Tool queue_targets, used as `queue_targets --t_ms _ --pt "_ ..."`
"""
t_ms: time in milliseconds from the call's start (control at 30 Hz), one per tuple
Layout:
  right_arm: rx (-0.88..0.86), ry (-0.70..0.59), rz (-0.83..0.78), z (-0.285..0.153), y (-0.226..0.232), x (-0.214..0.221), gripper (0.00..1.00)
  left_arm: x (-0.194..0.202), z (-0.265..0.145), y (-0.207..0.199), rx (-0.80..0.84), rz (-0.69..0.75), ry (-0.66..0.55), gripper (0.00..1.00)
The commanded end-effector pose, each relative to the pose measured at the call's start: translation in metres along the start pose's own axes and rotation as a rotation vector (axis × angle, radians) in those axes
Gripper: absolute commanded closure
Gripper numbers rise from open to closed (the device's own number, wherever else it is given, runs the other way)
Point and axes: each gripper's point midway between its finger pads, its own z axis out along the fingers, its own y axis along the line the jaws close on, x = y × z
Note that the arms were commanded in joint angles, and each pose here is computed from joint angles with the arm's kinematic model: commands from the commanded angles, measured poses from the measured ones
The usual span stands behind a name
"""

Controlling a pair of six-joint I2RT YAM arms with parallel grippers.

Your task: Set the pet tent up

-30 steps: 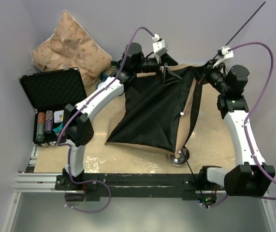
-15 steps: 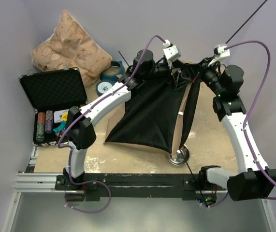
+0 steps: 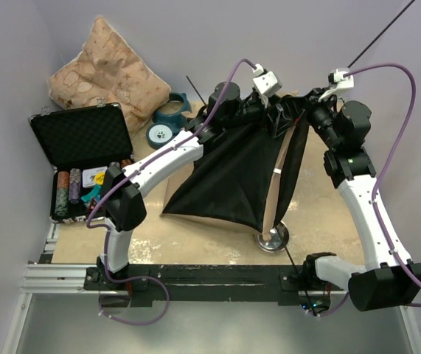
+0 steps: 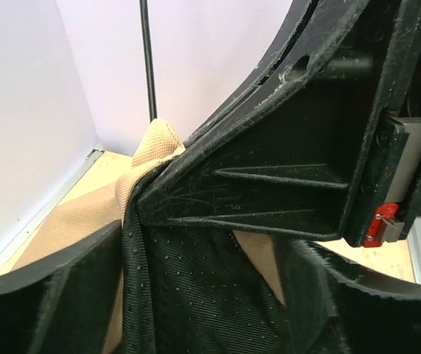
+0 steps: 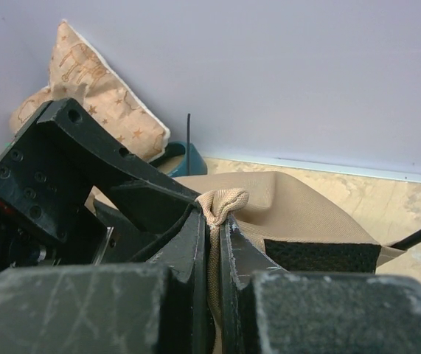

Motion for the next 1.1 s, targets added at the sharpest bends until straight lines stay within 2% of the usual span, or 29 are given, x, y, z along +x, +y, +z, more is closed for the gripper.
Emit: queue_targets --t_ms 0,33,100,133,533,600,800,833,933,1000,1067 --pt "-0.030 -0.118 -0.017 -0.009 0.020 -0.044 1.00 -0.044 -0.007 -0.004 -0.034 0.046 -0.112 0.24" --pt "-0.027 -0.115 -0.009 -0.009 0.019 -0.043 1.00 -0.046 -0.007 -0.003 -0.039 0.039 -0.118 0.22" --pt "-0.014 -0.124 0.005 -0.010 0.019 -0.045 1.00 -0.049 -0.006 -0.005 -0.034 0.017 -0.129 0.02" --pt "-0.006 -0.126 0.013 -0.010 0.018 -0.046 1.00 -0.049 -0.005 -0.006 -0.028 -0.004 -0.135 0.00" --pt "0.007 -0.099 0.094 -0.008 0.019 -0.036 1.00 -0.053 -0.002 -0.011 -0.022 -0.009 -0.217 0.00" --pt "0.003 -0.100 0.103 -0.007 0.021 -0.037 1.00 -0.051 -0.004 -0.009 -0.032 -0.004 -0.226 0.17" --pt "0.011 -0.111 0.102 -0.010 0.022 -0.046 0.99 -0.047 -0.014 -0.006 -0.032 0.005 -0.201 0.88" --pt "0.000 -0.116 0.096 -0.012 0.025 -0.050 0.90 -0.048 -0.017 -0.006 -0.025 0.007 -0.201 1.00" --pt "-0.023 -0.103 0.030 -0.019 0.031 -0.057 0.52 -0.043 -0.028 -0.005 0.002 0.003 -0.200 1.00" --pt "-0.060 -0.104 -0.033 -0.025 0.039 -0.067 0.37 -0.046 -0.038 -0.008 0.037 0.004 -0.213 1.00" --pt "-0.109 -0.096 -0.132 -0.032 0.048 -0.074 0.27 -0.047 -0.048 -0.014 0.097 0.010 -0.227 1.00"
